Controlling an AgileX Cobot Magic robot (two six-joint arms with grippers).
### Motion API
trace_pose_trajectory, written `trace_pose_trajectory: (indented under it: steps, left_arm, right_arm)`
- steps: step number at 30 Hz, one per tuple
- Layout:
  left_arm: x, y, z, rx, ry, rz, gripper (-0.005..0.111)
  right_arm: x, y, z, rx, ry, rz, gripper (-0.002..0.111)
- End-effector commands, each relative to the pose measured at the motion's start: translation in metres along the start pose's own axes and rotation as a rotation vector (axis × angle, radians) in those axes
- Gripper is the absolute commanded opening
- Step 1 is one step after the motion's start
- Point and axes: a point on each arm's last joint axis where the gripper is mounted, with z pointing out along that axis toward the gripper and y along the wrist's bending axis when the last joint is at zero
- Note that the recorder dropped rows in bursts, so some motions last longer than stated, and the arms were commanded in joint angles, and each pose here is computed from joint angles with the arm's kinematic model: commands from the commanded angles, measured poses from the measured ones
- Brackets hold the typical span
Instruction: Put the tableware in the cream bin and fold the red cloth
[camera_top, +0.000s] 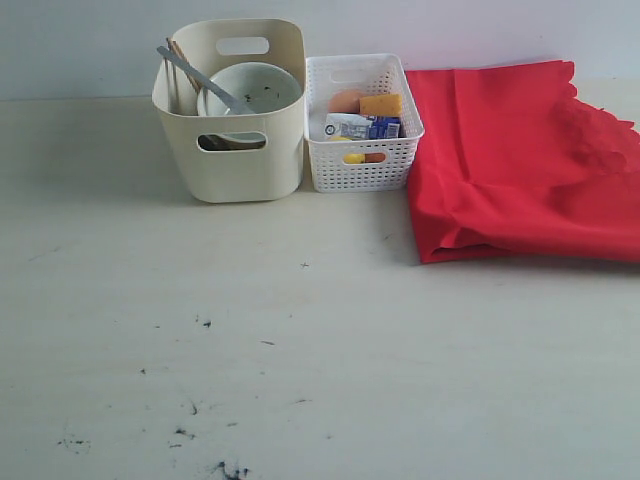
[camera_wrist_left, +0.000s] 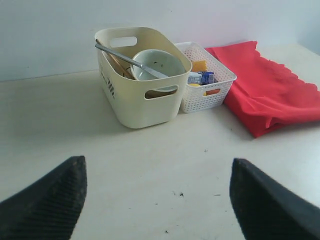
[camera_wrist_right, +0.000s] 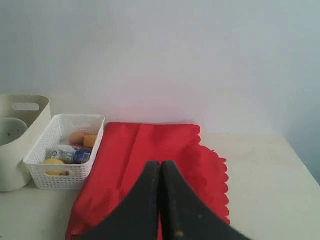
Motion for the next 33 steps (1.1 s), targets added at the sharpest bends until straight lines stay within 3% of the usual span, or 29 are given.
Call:
trace_pose_trajectory:
  steps: [1,8,15,33]
  left_arm:
    - [0.000,0.003,-0.009,0.007,-0.040,0.048,0.075]
    - [0.003,0.001,-0.005,0.022,-0.076,0.181,0.075]
    - [0.002,0.000,-0.004,0.031,-0.090,0.181,0.075]
    - [0.002,0.000,-0.004,0.030,-0.089,0.181,0.075]
  right_arm:
    - [0.021,0.000,0.010,0.001,0.014,-0.038,0.000]
    - [0.056,0.002,0.037,-0.009,0.041,-0.015,0.000]
    - [0.073,0.004,0.049,-0.029,0.028,0.031,0.000]
    - [0.074,0.005,0.049,-0.036,0.041,0.043,0.000]
